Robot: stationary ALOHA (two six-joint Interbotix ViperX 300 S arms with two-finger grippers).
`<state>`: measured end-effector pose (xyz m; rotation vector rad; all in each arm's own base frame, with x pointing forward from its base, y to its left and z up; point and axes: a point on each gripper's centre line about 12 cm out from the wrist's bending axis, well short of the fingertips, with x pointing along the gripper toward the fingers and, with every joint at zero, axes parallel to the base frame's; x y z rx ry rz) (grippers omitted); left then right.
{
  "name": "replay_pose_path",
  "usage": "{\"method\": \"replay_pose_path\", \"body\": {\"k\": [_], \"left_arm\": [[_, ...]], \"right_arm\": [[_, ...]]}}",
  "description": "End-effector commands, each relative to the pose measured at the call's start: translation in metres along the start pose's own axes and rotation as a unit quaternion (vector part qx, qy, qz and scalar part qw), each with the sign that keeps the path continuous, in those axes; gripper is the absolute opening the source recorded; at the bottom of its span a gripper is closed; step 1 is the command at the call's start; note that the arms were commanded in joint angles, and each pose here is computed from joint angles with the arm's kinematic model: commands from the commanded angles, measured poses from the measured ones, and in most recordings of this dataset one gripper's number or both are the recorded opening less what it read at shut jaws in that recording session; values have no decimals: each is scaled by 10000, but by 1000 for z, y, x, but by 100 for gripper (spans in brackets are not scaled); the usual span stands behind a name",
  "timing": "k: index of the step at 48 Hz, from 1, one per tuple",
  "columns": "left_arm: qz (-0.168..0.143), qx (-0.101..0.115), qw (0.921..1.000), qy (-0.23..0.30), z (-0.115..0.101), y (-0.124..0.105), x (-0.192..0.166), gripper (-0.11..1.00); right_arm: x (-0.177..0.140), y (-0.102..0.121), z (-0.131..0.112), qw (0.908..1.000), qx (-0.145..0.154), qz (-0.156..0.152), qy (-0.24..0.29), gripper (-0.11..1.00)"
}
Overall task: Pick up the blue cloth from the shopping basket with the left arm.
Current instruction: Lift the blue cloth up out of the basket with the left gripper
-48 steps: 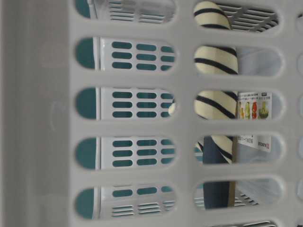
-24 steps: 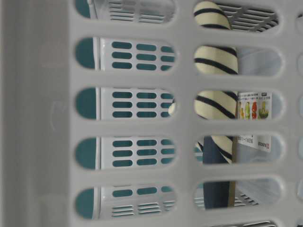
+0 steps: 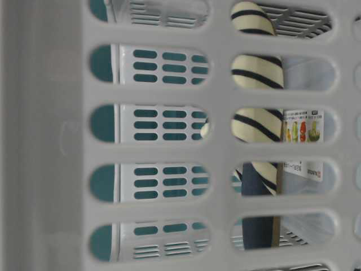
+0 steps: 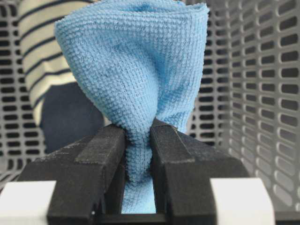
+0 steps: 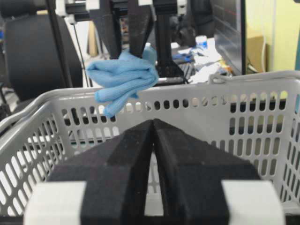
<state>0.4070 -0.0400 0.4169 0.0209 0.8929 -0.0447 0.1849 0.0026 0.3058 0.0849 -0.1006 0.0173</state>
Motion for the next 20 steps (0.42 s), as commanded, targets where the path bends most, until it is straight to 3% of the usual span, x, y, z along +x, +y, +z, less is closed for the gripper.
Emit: {"method": "replay_pose_path", "body": {"k": [1, 20], "left_arm": [[24, -9, 9998, -200, 3, 3, -17, 12], [50, -61, 9998, -169, 2, 6, -14, 12]], "right_arm": [[1, 1, 3, 10000, 24, 14, -29, 1], [-1, 1, 3, 10000, 24, 11, 32, 1]]}}
